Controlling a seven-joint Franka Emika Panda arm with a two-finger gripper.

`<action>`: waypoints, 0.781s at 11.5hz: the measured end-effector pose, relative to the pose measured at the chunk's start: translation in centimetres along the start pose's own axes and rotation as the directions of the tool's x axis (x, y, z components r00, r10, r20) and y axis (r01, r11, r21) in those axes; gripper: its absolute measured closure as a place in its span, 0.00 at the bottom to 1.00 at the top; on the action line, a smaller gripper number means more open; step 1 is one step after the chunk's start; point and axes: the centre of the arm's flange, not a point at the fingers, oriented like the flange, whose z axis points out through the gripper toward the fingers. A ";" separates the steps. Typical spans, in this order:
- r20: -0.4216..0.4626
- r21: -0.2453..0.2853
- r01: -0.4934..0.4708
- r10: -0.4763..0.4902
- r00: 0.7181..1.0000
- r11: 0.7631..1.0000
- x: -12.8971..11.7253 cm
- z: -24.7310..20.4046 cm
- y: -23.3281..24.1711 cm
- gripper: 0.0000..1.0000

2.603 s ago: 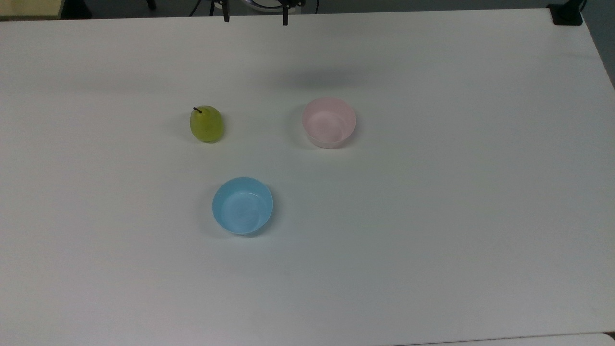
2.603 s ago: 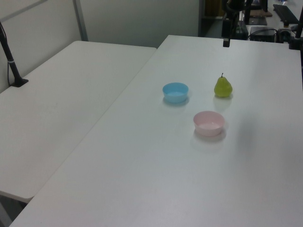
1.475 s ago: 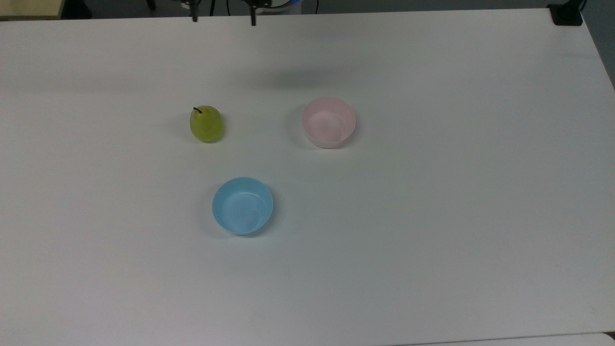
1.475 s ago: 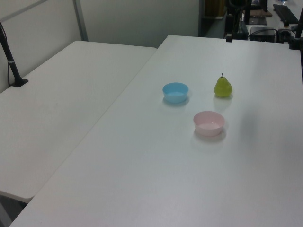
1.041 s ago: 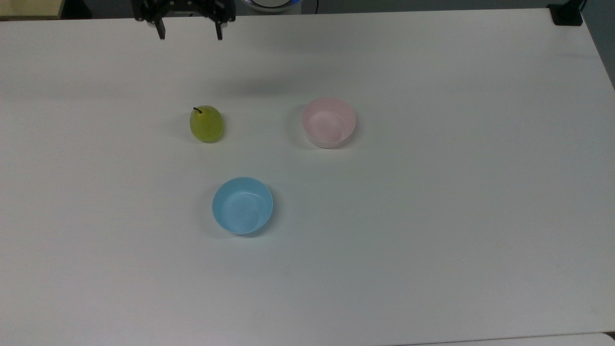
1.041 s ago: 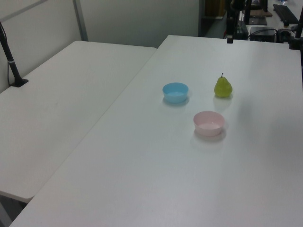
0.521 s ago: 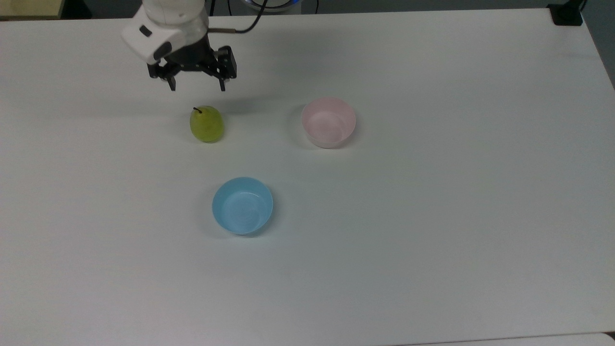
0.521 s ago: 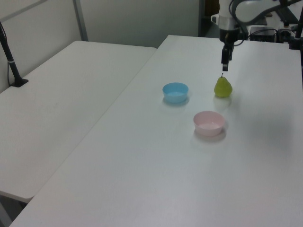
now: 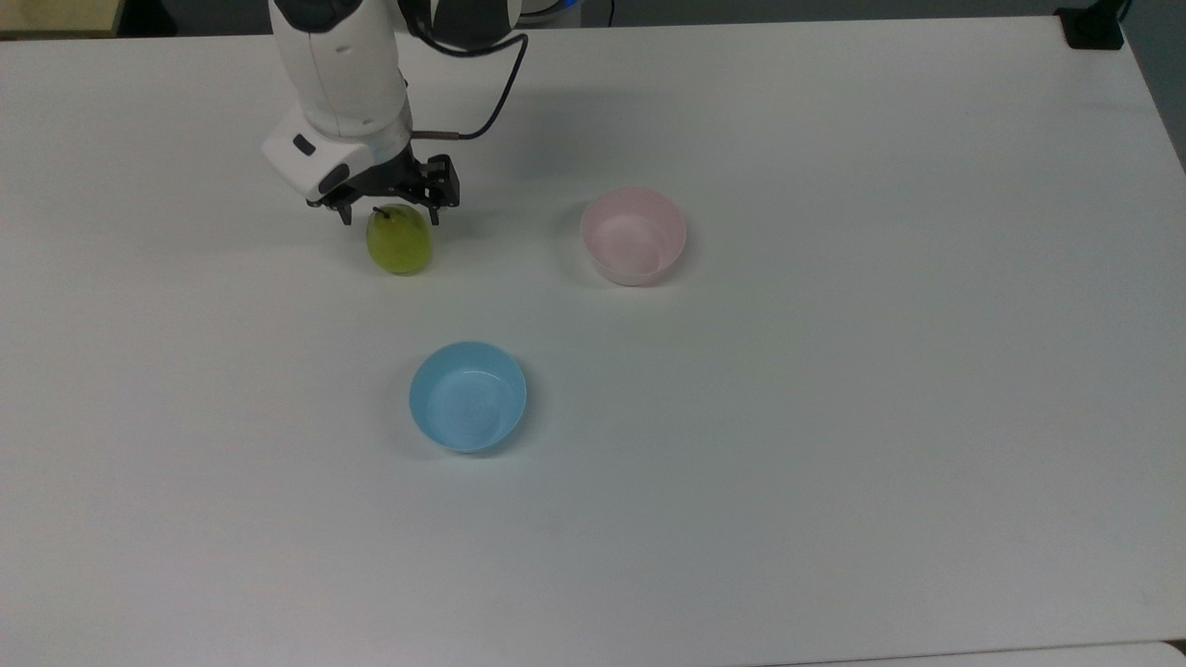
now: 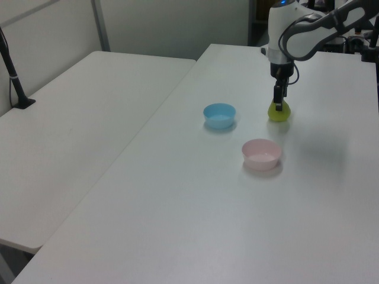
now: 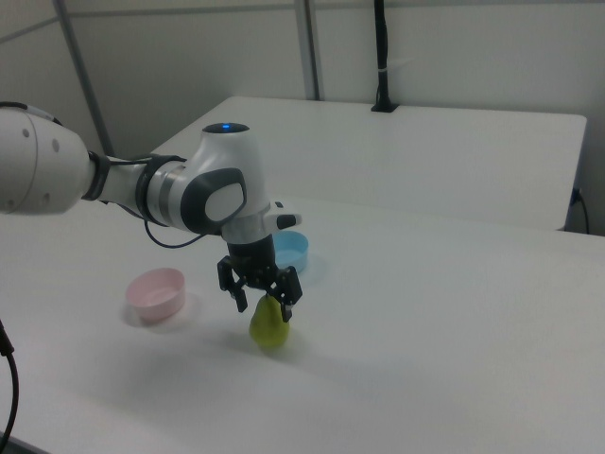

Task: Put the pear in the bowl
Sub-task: 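Close the gripper around the green pear and lift it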

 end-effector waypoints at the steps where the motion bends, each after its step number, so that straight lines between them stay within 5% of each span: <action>1: 0.002 -0.001 0.001 -0.001 1.000 1.000 0.2 0.8 0.0 0.04; 5: 0.018 -0.019 0.018 -0.018 1.000 1.000 0.4 1.8 0.0 0.24; 6: 0.016 -0.022 0.021 -0.021 1.000 1.000 0.4 1.7 -0.1 0.37; 9: 0.014 -0.026 0.023 -0.023 1.000 0.999 0.3 1.5 0.0 0.37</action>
